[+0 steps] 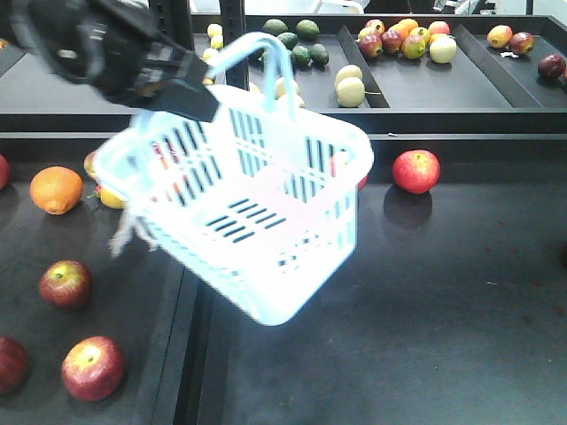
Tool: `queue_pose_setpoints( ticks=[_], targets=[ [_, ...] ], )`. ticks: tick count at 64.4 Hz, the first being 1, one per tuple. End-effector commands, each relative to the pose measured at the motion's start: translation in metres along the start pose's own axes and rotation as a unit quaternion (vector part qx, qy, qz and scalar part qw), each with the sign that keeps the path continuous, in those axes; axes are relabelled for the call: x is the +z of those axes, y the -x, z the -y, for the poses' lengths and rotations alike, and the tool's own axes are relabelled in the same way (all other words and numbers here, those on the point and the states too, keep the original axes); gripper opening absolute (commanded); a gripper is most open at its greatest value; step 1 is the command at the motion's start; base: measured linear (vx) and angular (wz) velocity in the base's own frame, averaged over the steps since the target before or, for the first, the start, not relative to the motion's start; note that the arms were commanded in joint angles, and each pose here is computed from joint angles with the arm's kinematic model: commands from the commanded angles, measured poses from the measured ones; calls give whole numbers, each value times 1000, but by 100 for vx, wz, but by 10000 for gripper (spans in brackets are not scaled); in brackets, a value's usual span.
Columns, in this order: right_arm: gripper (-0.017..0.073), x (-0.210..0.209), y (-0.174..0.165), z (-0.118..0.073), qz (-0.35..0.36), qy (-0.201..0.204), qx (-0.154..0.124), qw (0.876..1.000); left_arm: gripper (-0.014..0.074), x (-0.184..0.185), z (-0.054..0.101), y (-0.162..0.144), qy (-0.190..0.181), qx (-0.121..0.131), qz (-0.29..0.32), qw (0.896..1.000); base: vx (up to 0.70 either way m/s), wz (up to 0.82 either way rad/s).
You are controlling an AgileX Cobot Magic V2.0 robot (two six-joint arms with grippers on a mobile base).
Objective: Pick three apples into basket with both arms
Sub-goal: 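Close the left gripper on the handle and lift the basket, then hold the basket up with the left gripper while turning the base away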
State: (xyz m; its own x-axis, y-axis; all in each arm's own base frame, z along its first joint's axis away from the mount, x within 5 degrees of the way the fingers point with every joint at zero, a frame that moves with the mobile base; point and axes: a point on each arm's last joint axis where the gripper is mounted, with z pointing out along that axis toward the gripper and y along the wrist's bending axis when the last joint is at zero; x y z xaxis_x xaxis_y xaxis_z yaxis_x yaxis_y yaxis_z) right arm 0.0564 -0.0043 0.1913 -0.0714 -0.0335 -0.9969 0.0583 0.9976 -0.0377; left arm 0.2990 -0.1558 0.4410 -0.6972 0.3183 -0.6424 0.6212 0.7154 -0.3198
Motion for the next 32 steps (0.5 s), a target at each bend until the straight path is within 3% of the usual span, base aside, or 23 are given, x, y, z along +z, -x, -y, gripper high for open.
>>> queue_pose_setpoints(
  ticks=[1, 16, 25, 32],
  targets=[
    [-3, 0, 4, -1, 35, 4, -7, 999, -8, -42, 27, -12, -15, 5, 45, 999, 0, 0],
    [-3, 0, 4, -1, 35, 4, -7, 999, -8, -55, 35, -62, -9, -7, 19, 1000, 0, 0],
    [-3, 0, 4, -1, 35, 4, -7, 999, -8, -63, 35, -79, 20, 2, 17, 1000, 0, 0],
    [-3, 0, 4, -1, 35, 4, -7, 999, -8, -69, 38, -84, 22, 5, 15, 1000, 0, 0]
  ],
)
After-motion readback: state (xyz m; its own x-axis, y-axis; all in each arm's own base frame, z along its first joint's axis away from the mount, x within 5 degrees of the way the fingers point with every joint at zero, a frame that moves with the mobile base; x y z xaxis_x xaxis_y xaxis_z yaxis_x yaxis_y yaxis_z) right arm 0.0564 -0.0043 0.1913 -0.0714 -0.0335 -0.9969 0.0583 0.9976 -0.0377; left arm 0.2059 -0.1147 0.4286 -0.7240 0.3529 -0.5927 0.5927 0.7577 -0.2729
